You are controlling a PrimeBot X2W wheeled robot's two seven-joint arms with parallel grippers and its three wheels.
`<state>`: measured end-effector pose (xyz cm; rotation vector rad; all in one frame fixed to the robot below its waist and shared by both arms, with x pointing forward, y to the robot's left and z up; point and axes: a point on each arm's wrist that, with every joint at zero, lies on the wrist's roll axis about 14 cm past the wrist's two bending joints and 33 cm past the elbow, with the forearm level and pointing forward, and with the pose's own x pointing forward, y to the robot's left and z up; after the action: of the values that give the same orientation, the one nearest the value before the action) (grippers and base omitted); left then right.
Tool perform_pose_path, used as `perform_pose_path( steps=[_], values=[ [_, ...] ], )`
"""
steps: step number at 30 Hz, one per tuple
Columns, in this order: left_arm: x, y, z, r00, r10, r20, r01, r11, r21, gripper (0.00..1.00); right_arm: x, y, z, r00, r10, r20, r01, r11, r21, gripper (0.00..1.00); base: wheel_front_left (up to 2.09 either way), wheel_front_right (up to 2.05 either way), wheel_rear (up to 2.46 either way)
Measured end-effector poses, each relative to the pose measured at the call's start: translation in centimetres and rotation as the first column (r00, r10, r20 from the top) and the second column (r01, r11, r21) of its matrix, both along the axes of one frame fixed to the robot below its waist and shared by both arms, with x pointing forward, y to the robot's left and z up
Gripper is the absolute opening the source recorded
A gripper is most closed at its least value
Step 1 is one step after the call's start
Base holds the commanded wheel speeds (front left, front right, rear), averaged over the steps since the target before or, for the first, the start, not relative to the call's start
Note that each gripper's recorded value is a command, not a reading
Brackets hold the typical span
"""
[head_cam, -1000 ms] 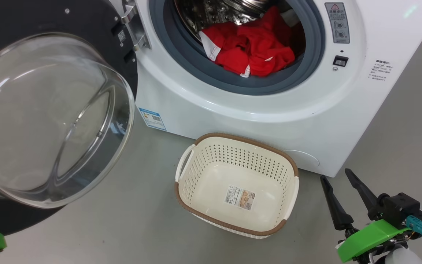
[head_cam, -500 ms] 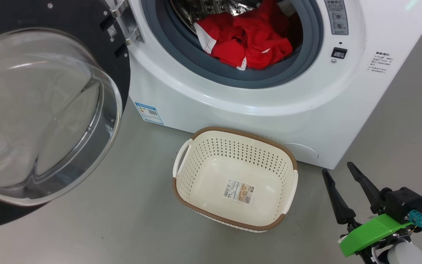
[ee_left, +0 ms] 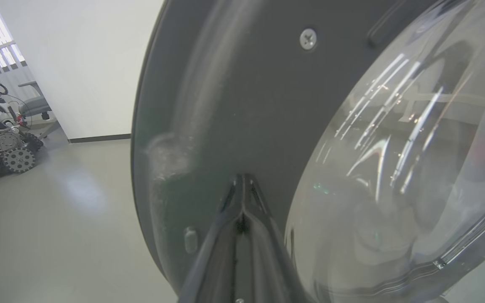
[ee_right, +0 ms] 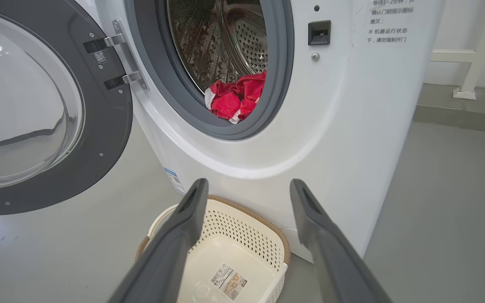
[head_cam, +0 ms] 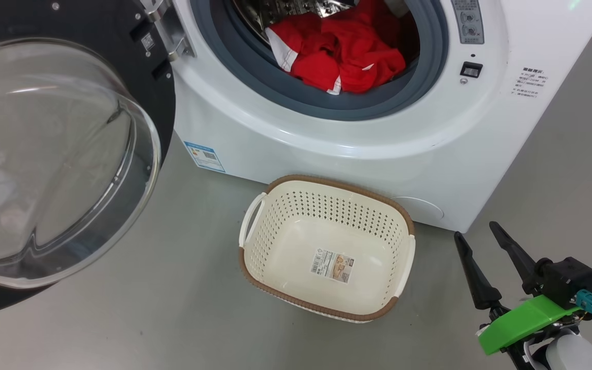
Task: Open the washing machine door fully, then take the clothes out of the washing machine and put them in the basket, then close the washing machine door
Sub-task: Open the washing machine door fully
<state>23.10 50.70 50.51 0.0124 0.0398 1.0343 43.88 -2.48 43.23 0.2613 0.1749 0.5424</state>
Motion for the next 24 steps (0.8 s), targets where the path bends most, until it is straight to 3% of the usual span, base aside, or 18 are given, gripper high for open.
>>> perform_pose_path(
  steps=[21, 24],
  values=[
    [0.4, -3.8, -0.1, 0.983, -0.155, 0.1, 0.159, 0.987, -0.025, 0.0, -0.5, 1.0, 2.6, 0.998, 0.008, 0.056, -0.01, 1.0, 0.023, 1.0, 0.0, 0.0, 0.0],
    [0.7, -4.7, 0.2, 0.977, -0.179, 0.118, 0.181, 0.983, -0.012, 0.24, -0.5, 0.9, 2.9, 0.998, 0.004, 0.062, -0.006, 1.0, 0.025, 1.0, 0.0, 0.0, 0.0]
  ],
)
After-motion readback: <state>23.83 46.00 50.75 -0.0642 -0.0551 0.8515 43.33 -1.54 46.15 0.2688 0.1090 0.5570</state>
